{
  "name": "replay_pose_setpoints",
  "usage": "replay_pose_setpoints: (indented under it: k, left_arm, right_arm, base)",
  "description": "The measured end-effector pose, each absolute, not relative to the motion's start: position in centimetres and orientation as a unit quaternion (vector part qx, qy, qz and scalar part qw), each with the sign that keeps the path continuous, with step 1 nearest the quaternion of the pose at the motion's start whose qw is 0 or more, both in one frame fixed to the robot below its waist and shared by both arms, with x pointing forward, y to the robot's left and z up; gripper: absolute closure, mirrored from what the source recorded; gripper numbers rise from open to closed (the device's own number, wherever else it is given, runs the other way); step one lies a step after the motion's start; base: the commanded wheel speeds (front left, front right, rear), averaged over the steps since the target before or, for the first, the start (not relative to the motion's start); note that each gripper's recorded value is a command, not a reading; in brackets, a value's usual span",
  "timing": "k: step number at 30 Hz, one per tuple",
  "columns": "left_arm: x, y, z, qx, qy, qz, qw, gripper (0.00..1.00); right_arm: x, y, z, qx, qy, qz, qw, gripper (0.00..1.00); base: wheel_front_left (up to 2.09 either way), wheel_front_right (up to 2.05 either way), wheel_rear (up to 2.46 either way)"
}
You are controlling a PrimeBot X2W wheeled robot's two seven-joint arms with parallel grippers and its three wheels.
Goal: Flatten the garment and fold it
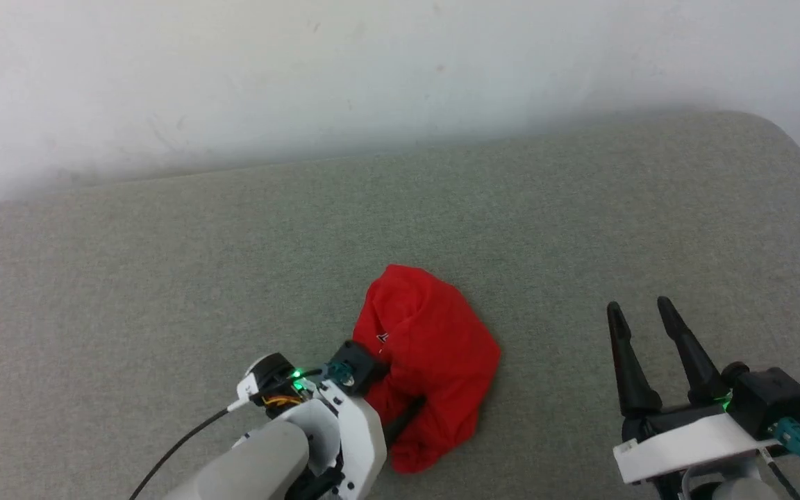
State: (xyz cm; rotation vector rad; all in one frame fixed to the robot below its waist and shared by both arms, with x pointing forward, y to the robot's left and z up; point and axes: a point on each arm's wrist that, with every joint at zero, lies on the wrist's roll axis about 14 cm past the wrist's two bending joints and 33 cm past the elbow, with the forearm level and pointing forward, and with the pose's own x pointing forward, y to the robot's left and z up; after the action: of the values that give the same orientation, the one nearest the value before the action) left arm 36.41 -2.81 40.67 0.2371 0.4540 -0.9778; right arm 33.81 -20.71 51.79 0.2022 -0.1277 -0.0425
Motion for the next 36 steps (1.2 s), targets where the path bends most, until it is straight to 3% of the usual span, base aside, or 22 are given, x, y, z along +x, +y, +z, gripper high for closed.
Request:
replay_pose_setpoints:
  k: [9, 14, 17, 21, 26, 36]
  left_arm:
    - [39.1, 0.3, 47.0, 0.047, 0.121, -0.383, 0.915, 0.00]
    - [40.6, 7.8, 51.9, 0.001, 0.028, -0.234, 0.972, 0.00]
    - [39.4, 12.0, 52.8, -0.010, -0.001, -0.159, 0.987, 0.00]
    - [36.6, 15.3, 53.7, -0.020, -0.031, -0.093, 0.995, 0.00]
    - [33.1, 16.1, 55.0, -0.022, -0.071, -0.070, 0.995, 0.00]
    - [30.5, 14.8, 52.2, -0.047, -0.040, -0.068, 0.996, 0.00]
  right_arm:
    - [33.4, -19.8, 51.5, 0.105, -0.060, -0.006, 0.993, 0.00]
    - [33.5, -18.5, 52.4, 0.104, -0.073, 0.018, 0.992, 0.00]
    - [33.4, -17.7, 52.2, 0.101, -0.070, 0.032, 0.992, 0.00]
    - [33.4, -16.4, 52.2, 0.097, -0.068, 0.052, 0.992, 0.00]
    - [33.8, -15.2, 52.6, 0.093, -0.071, 0.073, 0.990, 0.00]
    - [34.1, -14.4, 51.8, 0.096, -0.057, 0.084, 0.990, 0.00]
  base:
    - [0.00, 0.00, 0.00]
    - [0.00, 0.00, 0.00]
    - [0.00, 0.00, 0.00]
    - [0.00, 0.00, 0.00]
    - [0.00, 0.00, 0.00]
    - [0.00, 0.00, 0.00]
